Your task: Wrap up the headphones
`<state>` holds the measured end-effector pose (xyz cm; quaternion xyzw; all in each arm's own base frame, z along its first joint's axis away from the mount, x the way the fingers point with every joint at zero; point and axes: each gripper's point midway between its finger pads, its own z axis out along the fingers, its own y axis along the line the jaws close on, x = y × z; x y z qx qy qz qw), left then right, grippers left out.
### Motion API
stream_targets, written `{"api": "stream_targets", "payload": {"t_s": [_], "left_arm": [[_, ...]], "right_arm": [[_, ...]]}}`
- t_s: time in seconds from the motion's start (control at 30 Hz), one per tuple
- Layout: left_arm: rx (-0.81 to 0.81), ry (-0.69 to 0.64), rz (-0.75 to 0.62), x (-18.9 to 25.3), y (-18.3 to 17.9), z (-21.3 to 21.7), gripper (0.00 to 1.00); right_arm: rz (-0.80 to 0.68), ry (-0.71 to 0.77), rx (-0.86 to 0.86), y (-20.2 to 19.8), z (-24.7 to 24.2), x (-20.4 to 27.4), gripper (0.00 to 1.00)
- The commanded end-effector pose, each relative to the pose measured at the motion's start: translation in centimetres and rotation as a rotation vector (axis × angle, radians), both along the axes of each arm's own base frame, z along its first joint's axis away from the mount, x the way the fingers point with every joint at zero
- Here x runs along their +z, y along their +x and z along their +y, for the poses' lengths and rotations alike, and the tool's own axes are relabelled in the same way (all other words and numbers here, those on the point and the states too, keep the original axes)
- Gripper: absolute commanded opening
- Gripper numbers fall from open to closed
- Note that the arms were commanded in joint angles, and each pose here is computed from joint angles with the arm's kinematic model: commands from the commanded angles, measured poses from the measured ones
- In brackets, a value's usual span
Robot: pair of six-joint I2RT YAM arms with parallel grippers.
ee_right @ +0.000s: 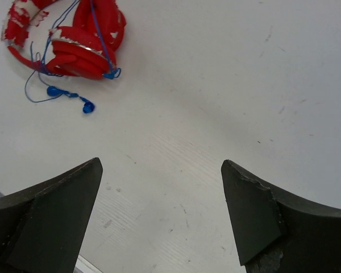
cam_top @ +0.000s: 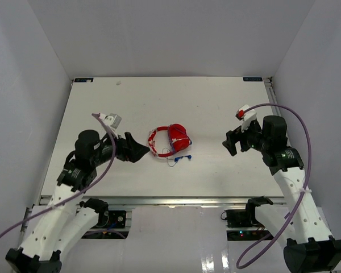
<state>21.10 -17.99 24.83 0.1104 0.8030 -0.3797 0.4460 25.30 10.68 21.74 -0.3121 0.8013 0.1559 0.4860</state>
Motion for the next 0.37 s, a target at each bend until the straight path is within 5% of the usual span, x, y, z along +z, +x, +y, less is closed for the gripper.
{"api": "stream_targets", "payload": {"t_s": [0.0, 0.33], "left_arm": [[-0.008, -0.112, -0.106, 2.9, -2.4, 0.3, 0.98], [0.03, -0.175, -0.156, 4.2, -5.8, 1.9, 0.98]], "right_arm": [[-0.032, -0.019, -0.212, 0.0, -3.3, 0.7, 0.9], [-0.107, -0.052, -0.311, -0.9, -5.6, 0.5, 0.9]]}}
